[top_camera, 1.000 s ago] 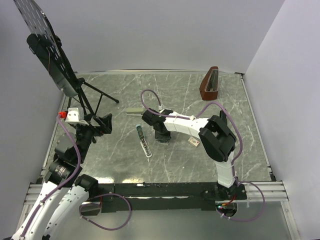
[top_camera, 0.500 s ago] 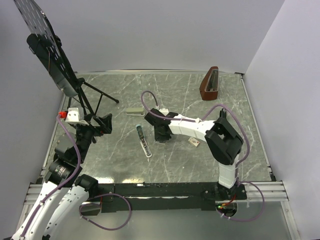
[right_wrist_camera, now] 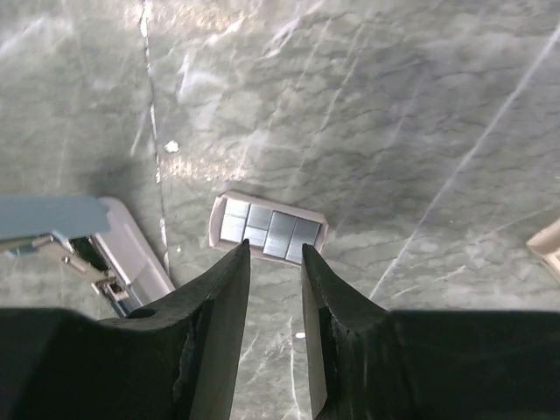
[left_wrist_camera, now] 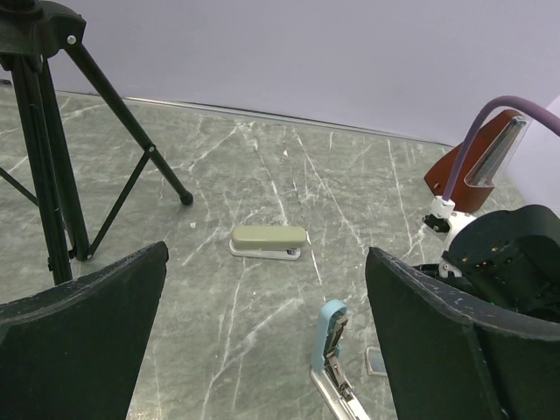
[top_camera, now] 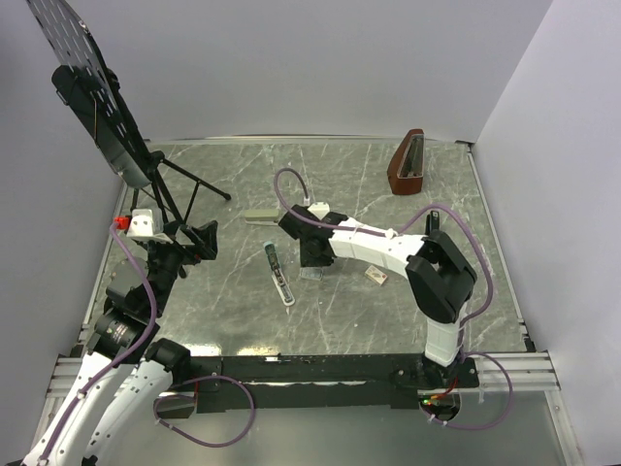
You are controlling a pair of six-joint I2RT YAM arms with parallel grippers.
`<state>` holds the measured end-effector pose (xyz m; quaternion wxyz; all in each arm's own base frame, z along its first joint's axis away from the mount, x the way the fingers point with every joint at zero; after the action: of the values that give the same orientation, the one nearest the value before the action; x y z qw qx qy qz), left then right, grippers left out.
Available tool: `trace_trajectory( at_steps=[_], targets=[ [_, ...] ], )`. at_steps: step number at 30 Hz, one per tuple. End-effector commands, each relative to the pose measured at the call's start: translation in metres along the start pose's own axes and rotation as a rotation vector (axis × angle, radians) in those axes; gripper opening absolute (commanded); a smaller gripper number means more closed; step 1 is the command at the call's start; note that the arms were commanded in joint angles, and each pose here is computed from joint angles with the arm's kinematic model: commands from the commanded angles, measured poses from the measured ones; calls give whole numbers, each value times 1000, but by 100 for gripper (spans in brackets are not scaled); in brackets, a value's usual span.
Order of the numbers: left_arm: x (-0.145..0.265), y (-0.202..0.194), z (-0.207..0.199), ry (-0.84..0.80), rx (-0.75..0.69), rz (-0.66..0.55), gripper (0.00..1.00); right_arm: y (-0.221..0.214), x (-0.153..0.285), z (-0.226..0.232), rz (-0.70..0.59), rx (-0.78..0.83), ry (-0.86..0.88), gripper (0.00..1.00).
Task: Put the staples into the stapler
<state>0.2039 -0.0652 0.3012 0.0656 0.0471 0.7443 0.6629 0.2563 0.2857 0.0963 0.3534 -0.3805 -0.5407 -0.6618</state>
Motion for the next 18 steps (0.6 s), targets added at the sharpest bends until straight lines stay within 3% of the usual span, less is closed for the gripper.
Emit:
trace_trajectory(
  at_steps=[1, 18],
  targets=[
    [0, 8, -2, -13, 12, -39, 99, -4, 2, -7, 5, -25, -78, 38],
    [0, 7, -3, -16, 11, -36, 99, -14, -22, 8, 67, -31, -75, 37]
  ],
)
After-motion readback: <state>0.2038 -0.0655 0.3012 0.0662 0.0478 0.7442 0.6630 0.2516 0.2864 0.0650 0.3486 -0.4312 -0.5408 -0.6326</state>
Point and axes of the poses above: each gripper's point midway between its finger pads, its own x axis back along the fingers, its own z axis along the line the jaws close on, y = z × x, the point moved 4 cm from there along x, back along the fingers, and after that the axes turned 11 degrees about -x, right-handed, at the moved point
